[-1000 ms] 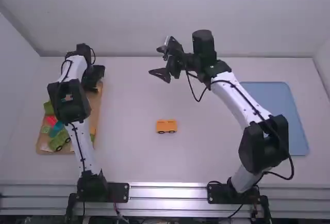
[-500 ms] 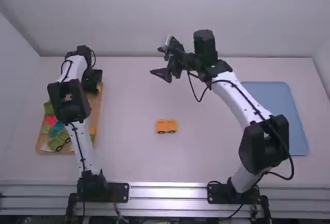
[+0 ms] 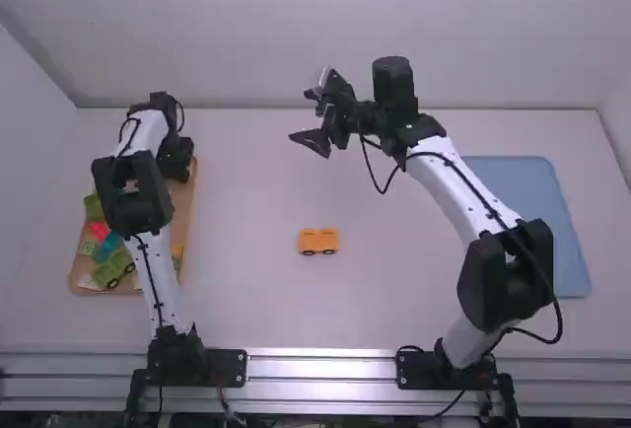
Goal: Assemble lego blocks to make yellow taxi
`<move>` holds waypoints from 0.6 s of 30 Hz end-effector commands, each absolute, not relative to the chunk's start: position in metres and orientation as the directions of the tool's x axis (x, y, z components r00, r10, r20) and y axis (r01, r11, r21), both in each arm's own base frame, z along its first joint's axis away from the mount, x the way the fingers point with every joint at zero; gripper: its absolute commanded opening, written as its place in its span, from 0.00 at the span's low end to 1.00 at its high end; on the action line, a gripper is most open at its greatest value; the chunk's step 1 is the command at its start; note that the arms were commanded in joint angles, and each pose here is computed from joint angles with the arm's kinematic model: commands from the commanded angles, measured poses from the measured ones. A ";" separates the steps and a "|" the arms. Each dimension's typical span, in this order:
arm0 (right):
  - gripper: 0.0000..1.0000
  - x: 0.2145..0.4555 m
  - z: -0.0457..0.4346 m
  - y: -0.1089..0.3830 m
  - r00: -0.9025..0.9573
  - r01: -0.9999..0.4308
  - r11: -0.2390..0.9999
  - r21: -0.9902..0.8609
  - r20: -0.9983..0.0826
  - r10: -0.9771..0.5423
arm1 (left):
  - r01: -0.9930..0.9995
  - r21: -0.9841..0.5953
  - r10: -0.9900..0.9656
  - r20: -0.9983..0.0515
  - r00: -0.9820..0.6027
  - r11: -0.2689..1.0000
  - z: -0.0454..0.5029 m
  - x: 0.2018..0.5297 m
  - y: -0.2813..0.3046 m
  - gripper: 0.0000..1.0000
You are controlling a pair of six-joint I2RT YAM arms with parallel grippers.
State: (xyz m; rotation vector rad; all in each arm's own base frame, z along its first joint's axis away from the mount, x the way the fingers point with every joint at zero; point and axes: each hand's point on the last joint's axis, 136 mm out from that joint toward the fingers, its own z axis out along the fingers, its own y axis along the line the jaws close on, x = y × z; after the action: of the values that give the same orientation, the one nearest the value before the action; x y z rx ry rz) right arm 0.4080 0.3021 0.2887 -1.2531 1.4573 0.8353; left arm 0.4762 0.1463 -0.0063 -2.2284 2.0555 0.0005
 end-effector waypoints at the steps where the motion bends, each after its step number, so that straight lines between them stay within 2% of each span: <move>1: 0.99 0.405 0.316 0.301 0.090 -0.963 0.224 -0.150 -0.963 -0.255 | -0.993 -0.075 -0.992 -0.079 0.099 -0.093 -0.008 0.474 0.148 0.42; 2: 0.99 0.405 0.316 0.301 0.090 -0.963 0.224 -0.150 -0.963 -0.255 | -0.993 -0.076 -0.992 -0.080 0.099 -0.093 -0.008 0.474 0.149 0.41; 4: 0.99 0.405 0.316 0.301 0.090 -0.963 0.224 -0.150 -0.963 -0.255 | -0.993 -0.075 -0.992 -0.080 0.100 -0.094 -0.008 0.474 0.149 0.19; 5: 0.99 0.405 0.316 0.301 0.090 -0.963 0.224 -0.149 -0.963 -0.255 | -0.993 -0.075 -0.992 -0.080 0.099 -0.093 -0.008 0.474 0.149 0.05; 6: 0.99 0.405 0.316 0.301 0.089 -0.963 0.225 -0.149 -0.963 -0.255 | -0.993 -0.071 -0.992 -0.080 0.097 -0.091 -0.007 0.473 0.149 0.02; 7: 0.99 0.405 0.316 0.301 0.087 -0.963 0.226 -0.147 -0.963 -0.254 | -0.994 -0.055 -0.992 -0.085 0.096 -0.091 -0.005 0.469 0.149 0.02; 9: 0.99 0.405 0.316 0.301 0.088 -0.963 0.225 -0.147 -0.963 -0.254 | -0.995 0.011 -0.989 -0.111 0.095 -0.097 0.003 0.453 0.156 0.11; 11: 0.99 0.405 0.316 0.301 0.088 -0.963 0.224 -0.147 -0.963 -0.254 | -0.996 0.051 -0.992 -0.109 0.065 -0.071 0.011 0.444 0.157 0.14; 15: 0.99 0.405 0.316 0.301 0.088 -0.963 0.225 -0.147 -0.963 -0.254 | -0.991 0.109 -0.992 -0.103 0.066 -0.077 0.037 0.430 0.160 0.13; 18: 0.99 0.405 0.317 0.301 0.095 -0.962 0.225 -0.154 -0.963 -0.251 | -0.987 0.149 -0.989 -0.146 0.032 -0.053 0.056 0.422 0.161 0.13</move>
State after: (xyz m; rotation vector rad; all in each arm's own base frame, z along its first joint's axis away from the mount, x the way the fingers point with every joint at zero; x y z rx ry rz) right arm 0.4085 0.3022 0.2897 -1.2517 1.4529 0.8338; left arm 0.4216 0.1515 0.0426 -2.3179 2.1758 0.2640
